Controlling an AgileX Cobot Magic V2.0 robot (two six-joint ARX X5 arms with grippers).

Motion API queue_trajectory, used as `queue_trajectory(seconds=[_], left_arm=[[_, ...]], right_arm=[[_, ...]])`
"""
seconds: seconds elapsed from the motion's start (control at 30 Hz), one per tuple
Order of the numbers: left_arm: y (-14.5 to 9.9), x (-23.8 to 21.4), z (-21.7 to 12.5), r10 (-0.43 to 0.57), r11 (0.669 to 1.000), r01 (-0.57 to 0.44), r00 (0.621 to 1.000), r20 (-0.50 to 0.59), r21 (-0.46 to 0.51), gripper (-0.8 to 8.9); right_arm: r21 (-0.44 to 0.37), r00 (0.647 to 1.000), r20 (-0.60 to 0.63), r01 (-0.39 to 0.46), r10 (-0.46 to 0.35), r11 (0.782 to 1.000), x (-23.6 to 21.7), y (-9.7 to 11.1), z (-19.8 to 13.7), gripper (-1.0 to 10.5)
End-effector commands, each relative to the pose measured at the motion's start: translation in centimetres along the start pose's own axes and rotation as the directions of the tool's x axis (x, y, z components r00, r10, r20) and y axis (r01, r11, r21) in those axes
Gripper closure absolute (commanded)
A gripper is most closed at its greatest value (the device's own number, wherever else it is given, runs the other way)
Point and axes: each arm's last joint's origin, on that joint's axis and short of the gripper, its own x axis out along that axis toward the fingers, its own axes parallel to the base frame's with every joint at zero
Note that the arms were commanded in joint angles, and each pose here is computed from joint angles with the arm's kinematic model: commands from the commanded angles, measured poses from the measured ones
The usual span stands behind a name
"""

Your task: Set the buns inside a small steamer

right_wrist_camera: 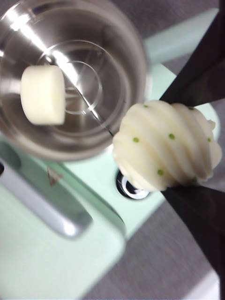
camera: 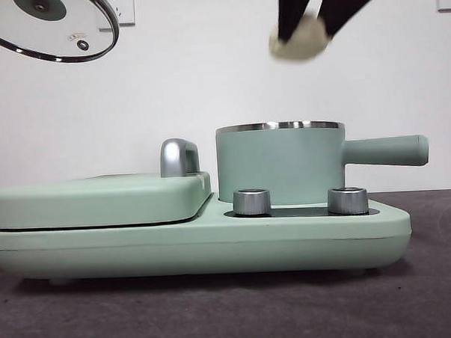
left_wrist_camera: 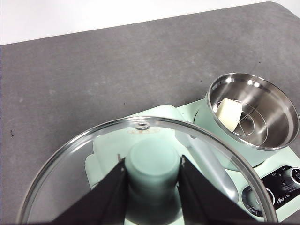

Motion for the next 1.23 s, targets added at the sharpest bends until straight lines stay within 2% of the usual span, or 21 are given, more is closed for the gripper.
queue_trajectory(seconds=[0.03, 0.27, 0.47, 0.6, 0.67, 0.8, 0.9, 1.07, 1.17, 1.23], left_arm=[[-0.1, -0.3, 0.7, -0.002, 1.000, 0.002, 0.999, 0.042, 0.019, 8.03], [-0.1, -0.3, 0.7, -0.002, 1.000, 0.002, 0.999, 0.041, 0.019, 8.03], [-0.1, -0.3, 0.7, -0.002, 1.000, 0.002, 0.999, 0.041, 0.018, 8.03], [-0.1, -0.3, 0.7, -0.002, 1.000, 0.002, 0.999, 0.041, 0.019, 8.03], [-0.1, -0.3, 0.7, -0.002, 1.000, 0.002, 0.999, 0.042, 0.019, 8.03], [-0.1, -0.3, 0.7, -0.002, 1.000, 0.002, 0.999, 0.041, 0.018, 8.03], [-0.1, -0.3, 0.6, -0.002, 1.000, 0.002, 0.999, 0.041, 0.018, 8.03], [-0.1, -0.3, 0.6, -0.002, 1.000, 0.002, 0.999, 0.040, 0.018, 8.03], [-0.1, -0.3, 0.6, -0.002, 1.000, 0.002, 0.999, 0.040, 0.018, 8.03], [-0.1, -0.3, 0.6, -0.002, 1.000, 0.002, 0.999, 0.040, 0.018, 8.03]], right_arm=[[-0.028, 1.000, -0.008, 0.006, -0.006, 1.000, 2.0, -0.6, 1.6, 7.2], [0.008, 0.996, -0.086, 0.029, -0.028, 1.000, 7.0, -3.3, 2.8, 7.2], [0.029, 0.994, -0.106, 0.035, -0.032, 0.999, 9.3, -5.0, 3.1, 7.2], [0.026, 0.996, -0.089, 0.011, -0.009, 1.000, 9.9, -5.4, 3.3, 7.1], [0.027, 0.996, -0.084, -0.004, 0.006, 1.000, 10.3, -5.4, 3.4, 6.4], [0.026, 0.996, -0.086, -0.003, 0.006, 1.000, 10.5, -5.4, 3.4, 6.4], [0.016, 0.998, -0.057, 0.000, 0.001, 1.000, 9.6, -5.4, 3.9, 5.3], [0.002, 1.000, 0.015, 0.005, -0.005, 1.000, 5.4, -4.7, 5.1, 5.2], [-0.018, 0.992, 0.124, 0.002, 0.000, 1.000, 0.4, -3.6, 4.8, 5.3], [-0.044, 0.973, 0.232, 0.002, 0.008, 0.999, -2.8, -2.7, 4.0, 5.4]])
